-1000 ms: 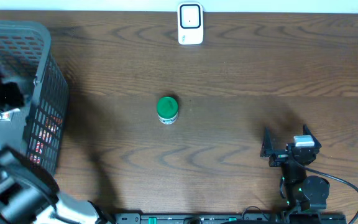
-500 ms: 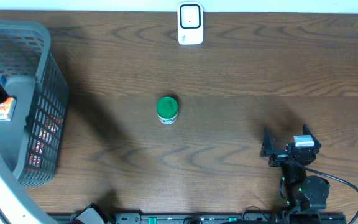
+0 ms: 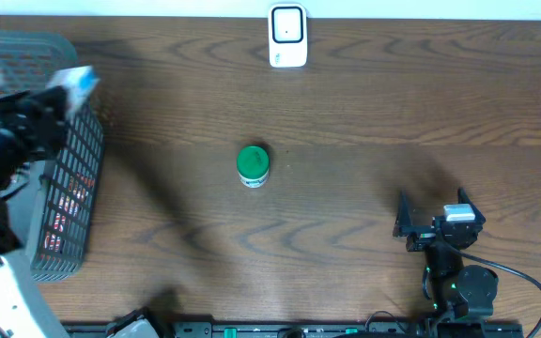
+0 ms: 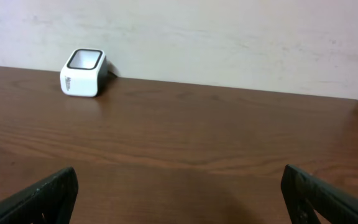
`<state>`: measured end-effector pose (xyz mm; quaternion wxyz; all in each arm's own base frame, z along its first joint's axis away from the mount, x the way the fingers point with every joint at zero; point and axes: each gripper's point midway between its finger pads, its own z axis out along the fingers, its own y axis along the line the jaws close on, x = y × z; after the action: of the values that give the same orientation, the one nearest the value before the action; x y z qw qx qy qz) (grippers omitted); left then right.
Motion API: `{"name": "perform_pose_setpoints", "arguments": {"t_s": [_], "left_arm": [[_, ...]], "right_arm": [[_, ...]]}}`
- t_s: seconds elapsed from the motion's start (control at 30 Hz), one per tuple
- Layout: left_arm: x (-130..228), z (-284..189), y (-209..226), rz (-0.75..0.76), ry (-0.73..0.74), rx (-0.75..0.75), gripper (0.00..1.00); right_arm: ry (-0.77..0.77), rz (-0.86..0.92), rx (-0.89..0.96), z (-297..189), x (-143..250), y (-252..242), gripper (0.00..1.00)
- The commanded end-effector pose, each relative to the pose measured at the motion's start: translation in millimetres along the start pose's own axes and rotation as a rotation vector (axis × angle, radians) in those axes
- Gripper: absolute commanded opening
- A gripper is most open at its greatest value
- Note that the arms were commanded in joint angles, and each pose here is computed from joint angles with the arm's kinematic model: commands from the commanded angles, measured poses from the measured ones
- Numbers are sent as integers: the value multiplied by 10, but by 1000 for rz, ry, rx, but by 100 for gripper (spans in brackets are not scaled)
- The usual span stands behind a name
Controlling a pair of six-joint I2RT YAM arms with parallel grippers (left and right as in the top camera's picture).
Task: Scan the item barcode
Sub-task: 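Lift the Panadol box and carry it to the scanner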
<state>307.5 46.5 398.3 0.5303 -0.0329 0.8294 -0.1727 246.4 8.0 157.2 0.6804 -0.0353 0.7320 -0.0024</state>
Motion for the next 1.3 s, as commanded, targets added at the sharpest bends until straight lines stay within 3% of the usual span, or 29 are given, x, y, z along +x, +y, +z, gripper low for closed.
{"name": "perform_pose_setpoints", "arguments": {"t_s": [0.0, 0.23, 0.57, 0.93, 1.27], "left_arm": [[65, 68, -585, 38, 35, 219, 50], [438, 383, -1424, 151, 188, 449, 50], [1436, 1239, -2277, 320, 484, 535, 50], [2517, 2311, -3013, 456, 552, 615, 50], [3581, 2894, -2768, 621, 664, 350, 51]], "right_arm": [[0, 15, -5, -1, 4, 16, 99], [0, 15, -5, -1, 6, 16, 99], [0, 15, -5, -1, 4, 16, 99], [0, 15, -5, -1, 4, 16, 99], [0, 15, -5, -1, 4, 16, 99]]}}
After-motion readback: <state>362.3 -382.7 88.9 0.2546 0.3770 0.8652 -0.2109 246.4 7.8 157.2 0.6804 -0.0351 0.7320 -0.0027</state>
